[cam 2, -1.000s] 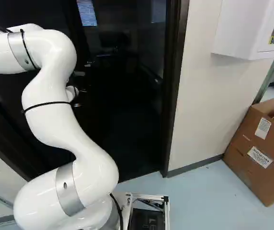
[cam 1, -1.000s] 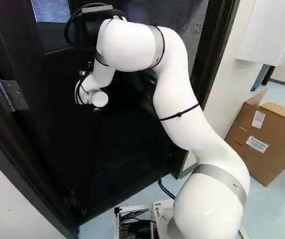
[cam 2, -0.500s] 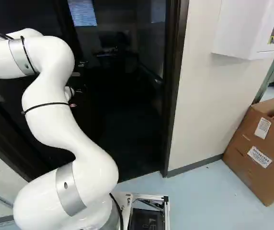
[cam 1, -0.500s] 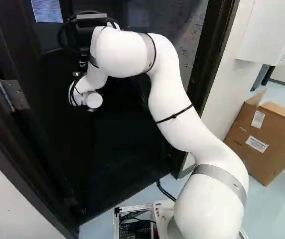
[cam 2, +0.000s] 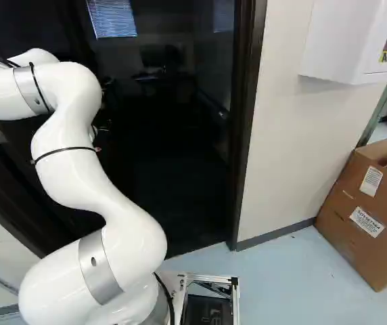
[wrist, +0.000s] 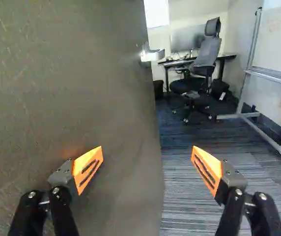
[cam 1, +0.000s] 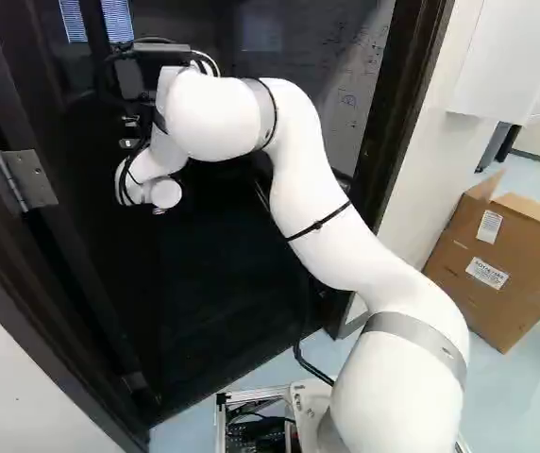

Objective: Open the door and move inside

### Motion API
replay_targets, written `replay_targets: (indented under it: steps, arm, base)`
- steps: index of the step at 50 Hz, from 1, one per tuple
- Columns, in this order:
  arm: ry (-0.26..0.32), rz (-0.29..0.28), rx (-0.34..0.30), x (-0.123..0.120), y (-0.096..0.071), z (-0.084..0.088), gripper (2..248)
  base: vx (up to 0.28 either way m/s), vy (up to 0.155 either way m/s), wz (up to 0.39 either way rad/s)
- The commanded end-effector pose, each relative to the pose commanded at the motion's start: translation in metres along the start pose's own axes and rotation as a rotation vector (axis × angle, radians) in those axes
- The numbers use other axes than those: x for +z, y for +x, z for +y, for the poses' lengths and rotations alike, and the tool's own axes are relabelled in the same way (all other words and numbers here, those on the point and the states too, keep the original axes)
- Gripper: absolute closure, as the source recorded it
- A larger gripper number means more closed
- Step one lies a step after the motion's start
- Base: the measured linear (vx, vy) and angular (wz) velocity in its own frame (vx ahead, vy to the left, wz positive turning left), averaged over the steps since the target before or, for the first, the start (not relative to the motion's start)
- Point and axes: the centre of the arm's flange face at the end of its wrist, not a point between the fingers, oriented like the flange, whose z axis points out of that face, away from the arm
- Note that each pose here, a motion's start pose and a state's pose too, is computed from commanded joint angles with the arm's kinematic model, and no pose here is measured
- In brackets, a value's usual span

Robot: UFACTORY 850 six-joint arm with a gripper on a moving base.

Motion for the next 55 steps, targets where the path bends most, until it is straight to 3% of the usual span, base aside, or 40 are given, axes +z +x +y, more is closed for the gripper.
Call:
replay_targets:
  steps: [11, 28, 55]
  arm:
    - [0.013, 0.007, -0.001, 0.006, -0.002, -0.009, 3]
    - [0.001, 0.006, 0.009, 0.006, -0.002, -0.007, 3]
    - [-0.091, -0.013, 0.059, -0.014, 0.005, 0.026, 3]
  base:
    - [0.0, 0.0, 0.0]
    - [0.0, 0.0, 0.0]
    - [0.0, 0.0, 0.0]
